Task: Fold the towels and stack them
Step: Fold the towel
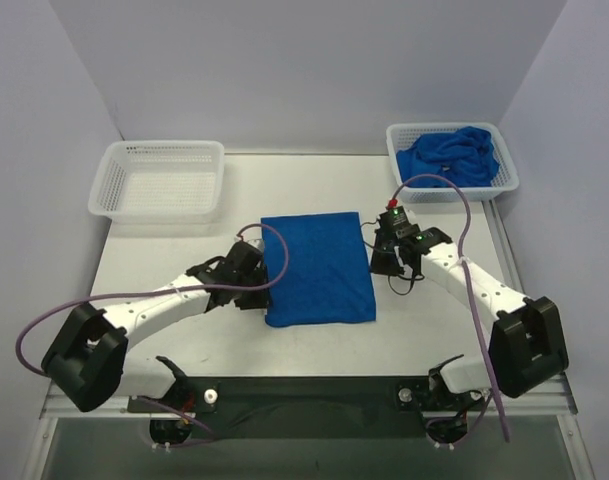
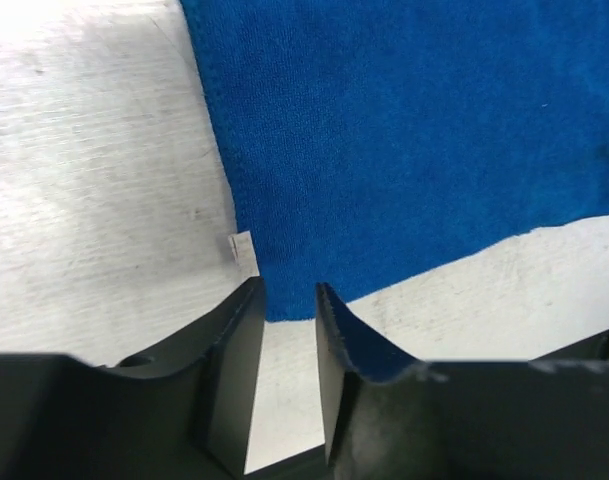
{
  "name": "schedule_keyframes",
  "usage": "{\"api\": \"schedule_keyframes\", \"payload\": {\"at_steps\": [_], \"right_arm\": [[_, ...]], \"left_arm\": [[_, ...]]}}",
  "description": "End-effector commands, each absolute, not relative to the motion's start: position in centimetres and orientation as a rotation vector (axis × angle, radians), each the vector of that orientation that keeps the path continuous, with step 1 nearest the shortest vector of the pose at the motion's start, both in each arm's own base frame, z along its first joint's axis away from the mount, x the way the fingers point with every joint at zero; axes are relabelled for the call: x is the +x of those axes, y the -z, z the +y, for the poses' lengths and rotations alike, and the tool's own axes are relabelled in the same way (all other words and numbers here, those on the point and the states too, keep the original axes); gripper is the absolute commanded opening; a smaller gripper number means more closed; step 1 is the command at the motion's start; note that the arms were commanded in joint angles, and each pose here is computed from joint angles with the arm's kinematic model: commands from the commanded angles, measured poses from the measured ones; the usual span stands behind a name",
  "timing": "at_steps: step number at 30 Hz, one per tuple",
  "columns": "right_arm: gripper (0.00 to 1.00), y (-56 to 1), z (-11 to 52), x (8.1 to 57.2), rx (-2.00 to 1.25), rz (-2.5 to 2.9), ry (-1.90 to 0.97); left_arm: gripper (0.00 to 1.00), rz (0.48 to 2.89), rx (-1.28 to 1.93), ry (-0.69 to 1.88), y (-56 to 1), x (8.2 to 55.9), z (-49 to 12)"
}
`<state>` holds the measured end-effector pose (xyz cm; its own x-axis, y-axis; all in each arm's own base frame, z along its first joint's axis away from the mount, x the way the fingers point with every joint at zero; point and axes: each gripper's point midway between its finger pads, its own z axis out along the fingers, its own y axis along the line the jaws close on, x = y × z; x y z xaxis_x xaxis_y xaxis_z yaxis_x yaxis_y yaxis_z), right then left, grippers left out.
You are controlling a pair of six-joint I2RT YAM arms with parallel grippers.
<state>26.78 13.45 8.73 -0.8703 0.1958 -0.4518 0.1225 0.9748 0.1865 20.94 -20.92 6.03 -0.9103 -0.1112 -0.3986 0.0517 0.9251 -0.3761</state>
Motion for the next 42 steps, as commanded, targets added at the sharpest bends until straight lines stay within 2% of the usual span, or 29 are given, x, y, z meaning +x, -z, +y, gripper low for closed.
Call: {"api": "schedule_keyframes", "payload": {"at_steps": [1,4,10,17,27,30,31,34,35,38,40,42], "right_arm": [[0.13,-7.7,15.3,28.5,0.179,2.66,-0.34],[0.1,-6.7,16.6,30.5,0.224,2.643,-0.457],[0.08,-3.5,16.5,31.7,0.278,2.676,-0.48],[0.07,0.2,12.1,30.9,0.427,2.727,-0.382],[0.07,-0.5,9.8,29.9,0.462,2.719,-0.31],[0.13,-2.4,10.1,29.9,0.398,2.689,-0.315],[0.15,-3.0,10.0,29.8,0.378,2.686,-0.305],[0.26,-5.8,10.1,31.6,0.268,2.63,-0.297],[0.35,-6.2,9.8,32.2,0.206,2.62,-0.271],[0.45,-8.5,10.1,35.5,0.139,2.564,-0.284],[0.45,-10.7,10.7,38.2,0.072,2.507,-0.334],[0.5,-10.4,11.1,39.9,0.029,2.513,-0.364]], "left_arm": [[0.36,2.68,0.052,0.542,-5.2,21.2,-22.5],[0.34,2.736,0.097,0.535,-3.4,20.6,-23.0],[0.33,2.83,0.126,0.49,-0.6,18.5,-22.5],[0.33,2.868,0.098,0.434,0.4,16.7,-20.5],[0.36,2.876,0.152,0.342,-0.5,15.6,-18.3],[0.46,2.824,0.159,0.357,-2.2,16.3,-18.4],[0.6,2.804,0.161,0.372,-2.9,16.6,-18.7],[0.75,2.692,0.119,0.453,-6.5,19.2,-19.6],[0.82,2.671,0.095,0.461,-7.2,20.1,-19.6],[0.85,2.589,0.024,0.494,-9.3,24.0,-18.9],[0.85,2.542,-0.011,0.486,-10.1,27.3,-18.0],[0.85,2.493,-0.009,0.485,-10.8,29.9,-17.8]]}}
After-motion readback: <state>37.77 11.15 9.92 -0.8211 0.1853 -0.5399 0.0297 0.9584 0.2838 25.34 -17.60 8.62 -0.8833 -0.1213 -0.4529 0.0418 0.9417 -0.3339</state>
